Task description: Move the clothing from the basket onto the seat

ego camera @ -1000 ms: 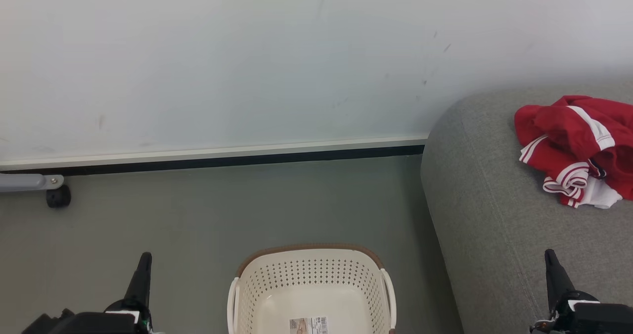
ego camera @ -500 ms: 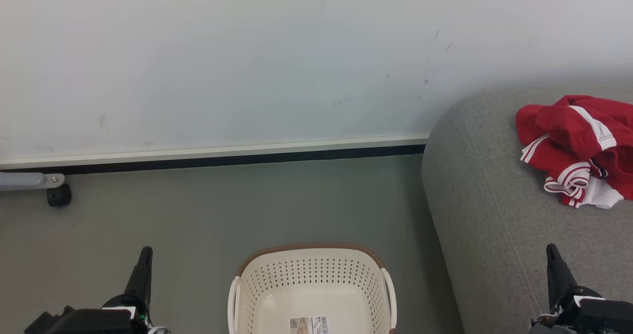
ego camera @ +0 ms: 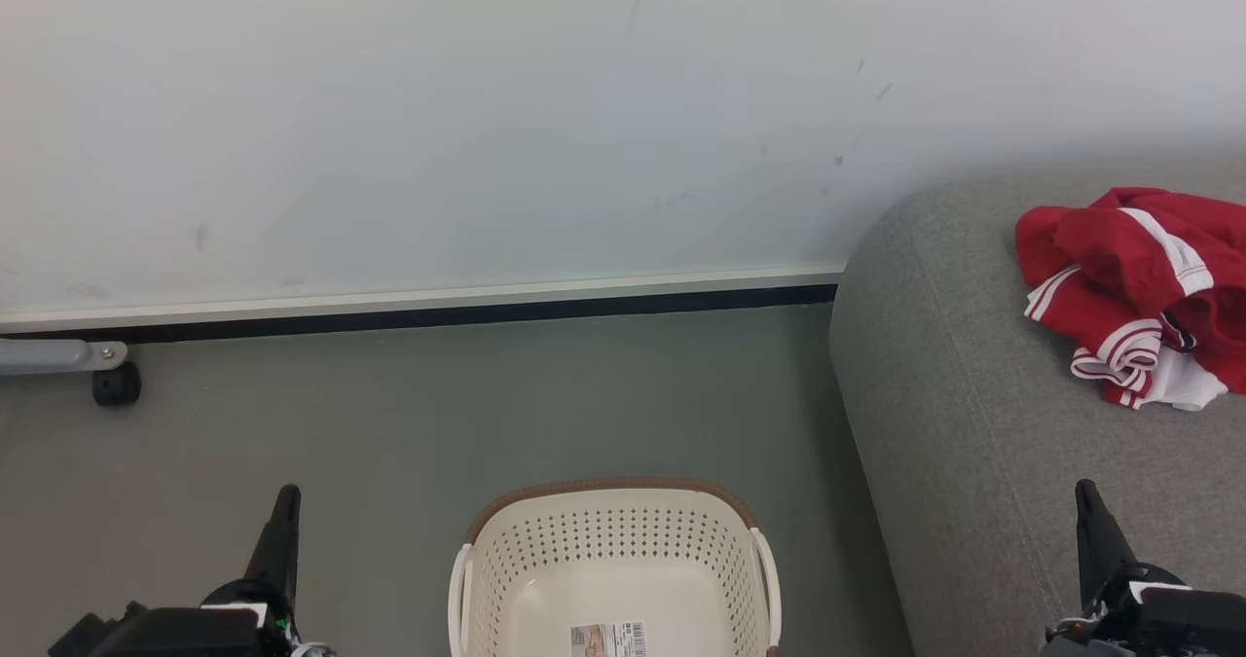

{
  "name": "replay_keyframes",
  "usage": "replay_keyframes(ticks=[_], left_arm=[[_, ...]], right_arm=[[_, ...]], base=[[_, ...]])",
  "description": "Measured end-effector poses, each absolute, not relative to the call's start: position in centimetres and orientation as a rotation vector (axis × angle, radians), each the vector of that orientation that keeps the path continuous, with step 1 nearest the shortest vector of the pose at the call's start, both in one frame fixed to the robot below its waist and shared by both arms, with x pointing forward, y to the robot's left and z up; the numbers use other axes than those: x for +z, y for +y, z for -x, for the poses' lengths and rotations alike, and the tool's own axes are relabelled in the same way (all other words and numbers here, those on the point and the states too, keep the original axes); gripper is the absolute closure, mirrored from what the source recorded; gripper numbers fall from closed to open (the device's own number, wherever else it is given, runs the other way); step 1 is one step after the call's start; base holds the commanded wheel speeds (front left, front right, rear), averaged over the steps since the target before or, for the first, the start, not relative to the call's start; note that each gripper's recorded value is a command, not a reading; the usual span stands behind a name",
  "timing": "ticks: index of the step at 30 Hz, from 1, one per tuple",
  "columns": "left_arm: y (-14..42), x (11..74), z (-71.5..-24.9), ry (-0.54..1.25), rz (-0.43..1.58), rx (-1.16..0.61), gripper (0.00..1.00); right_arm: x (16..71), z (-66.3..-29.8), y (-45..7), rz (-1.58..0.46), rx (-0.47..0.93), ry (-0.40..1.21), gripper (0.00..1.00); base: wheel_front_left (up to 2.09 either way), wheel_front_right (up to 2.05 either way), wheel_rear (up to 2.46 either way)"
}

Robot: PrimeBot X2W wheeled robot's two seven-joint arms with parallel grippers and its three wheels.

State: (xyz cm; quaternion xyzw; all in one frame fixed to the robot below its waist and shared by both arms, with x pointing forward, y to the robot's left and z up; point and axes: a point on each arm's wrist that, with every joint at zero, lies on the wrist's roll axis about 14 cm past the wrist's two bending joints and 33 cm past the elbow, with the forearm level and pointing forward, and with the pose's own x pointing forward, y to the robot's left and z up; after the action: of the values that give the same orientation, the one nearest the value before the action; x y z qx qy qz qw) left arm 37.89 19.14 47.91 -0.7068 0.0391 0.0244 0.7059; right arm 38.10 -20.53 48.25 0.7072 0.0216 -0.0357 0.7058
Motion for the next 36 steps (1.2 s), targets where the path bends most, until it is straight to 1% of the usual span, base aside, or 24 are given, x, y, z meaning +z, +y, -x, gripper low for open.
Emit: replay_keyframes(ticks=[36], left_arm=[[19.13, 47.9, -37.89, 0.087, 1.573, 0.055, 1.0]], right_arm=[[48.26, -38.1, -20.52, -1.572, -0.079, 0.048, 1.0]], base=[[0.0, 0.0, 0.0]])
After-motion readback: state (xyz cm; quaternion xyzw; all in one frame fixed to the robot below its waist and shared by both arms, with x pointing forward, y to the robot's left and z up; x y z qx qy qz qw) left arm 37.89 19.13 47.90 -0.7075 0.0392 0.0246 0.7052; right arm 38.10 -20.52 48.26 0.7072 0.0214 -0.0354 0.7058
